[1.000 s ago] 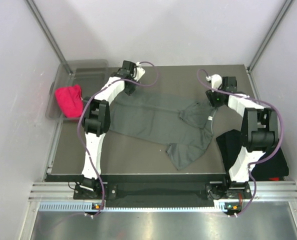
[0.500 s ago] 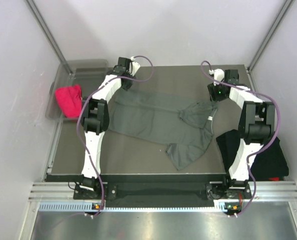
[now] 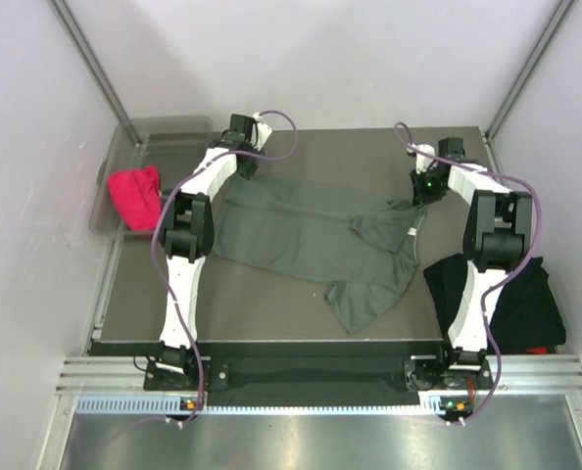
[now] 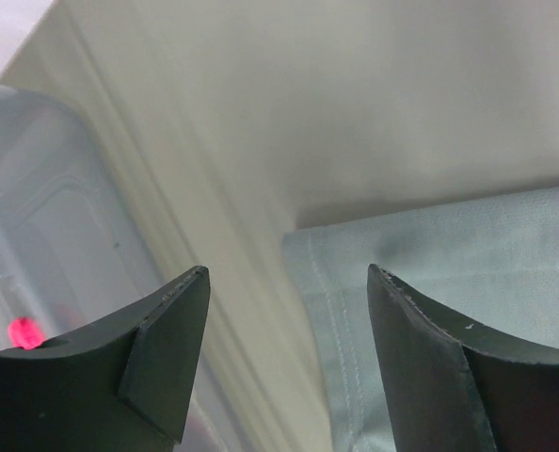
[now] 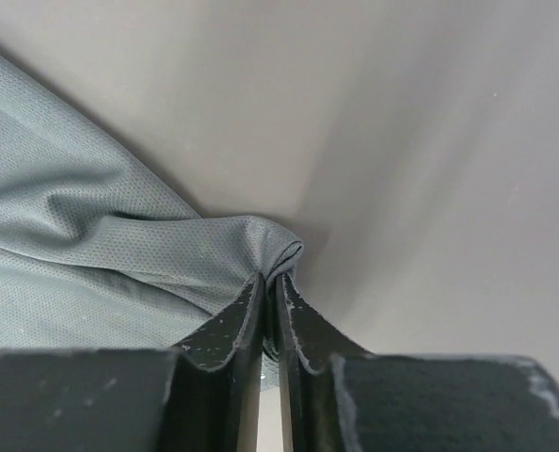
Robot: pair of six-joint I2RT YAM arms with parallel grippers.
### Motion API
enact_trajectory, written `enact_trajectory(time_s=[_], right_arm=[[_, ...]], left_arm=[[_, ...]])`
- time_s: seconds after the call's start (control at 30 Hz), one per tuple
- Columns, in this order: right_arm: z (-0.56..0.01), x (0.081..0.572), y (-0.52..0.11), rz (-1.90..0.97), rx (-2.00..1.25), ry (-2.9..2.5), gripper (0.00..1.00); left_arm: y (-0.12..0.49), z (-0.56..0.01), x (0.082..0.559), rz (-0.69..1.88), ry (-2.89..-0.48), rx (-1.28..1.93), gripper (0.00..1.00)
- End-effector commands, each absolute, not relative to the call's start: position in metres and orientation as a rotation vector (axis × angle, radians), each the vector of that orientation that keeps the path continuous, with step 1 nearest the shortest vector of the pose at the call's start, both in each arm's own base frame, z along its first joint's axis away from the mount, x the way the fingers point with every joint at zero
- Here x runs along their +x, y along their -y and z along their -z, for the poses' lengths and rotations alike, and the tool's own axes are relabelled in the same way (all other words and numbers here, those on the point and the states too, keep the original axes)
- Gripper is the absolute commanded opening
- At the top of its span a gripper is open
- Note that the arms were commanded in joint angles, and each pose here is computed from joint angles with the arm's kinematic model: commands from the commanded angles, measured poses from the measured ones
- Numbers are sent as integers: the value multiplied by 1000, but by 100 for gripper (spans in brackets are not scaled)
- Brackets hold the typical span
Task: Fold and stack the t-shirts
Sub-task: Fold the tshirt
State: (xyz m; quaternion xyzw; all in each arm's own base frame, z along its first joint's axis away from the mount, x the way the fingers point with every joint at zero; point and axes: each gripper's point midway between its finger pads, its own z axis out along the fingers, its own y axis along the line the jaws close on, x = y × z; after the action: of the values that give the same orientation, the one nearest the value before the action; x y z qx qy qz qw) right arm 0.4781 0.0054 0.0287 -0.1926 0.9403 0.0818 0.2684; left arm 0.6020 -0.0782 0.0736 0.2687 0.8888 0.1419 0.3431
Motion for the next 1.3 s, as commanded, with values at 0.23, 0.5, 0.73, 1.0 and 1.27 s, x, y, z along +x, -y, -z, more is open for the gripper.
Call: enact_trajectory(time_s=[0.23,0.5,0.73,1.0,1.27], right_arm=[[-33,512,11,-124,-509,-2501,6],[-41,540,7,-135,-472,-2471,6],[-41,548,7,-126,-469,-2467,6],[-40,568,12,-98,-447,-2478,8],[-65,584,15,-55,-443,-2406,35]], left_arm=[[83,-72,624,-177,-2325,587,74],[79,-61,622,-169,-2346,580,66],[82,-56,618,-104,-2367,558,56],[74,-44,618,-125,-2378,532,53],[74,-108,636,-157,-2221,437,60]])
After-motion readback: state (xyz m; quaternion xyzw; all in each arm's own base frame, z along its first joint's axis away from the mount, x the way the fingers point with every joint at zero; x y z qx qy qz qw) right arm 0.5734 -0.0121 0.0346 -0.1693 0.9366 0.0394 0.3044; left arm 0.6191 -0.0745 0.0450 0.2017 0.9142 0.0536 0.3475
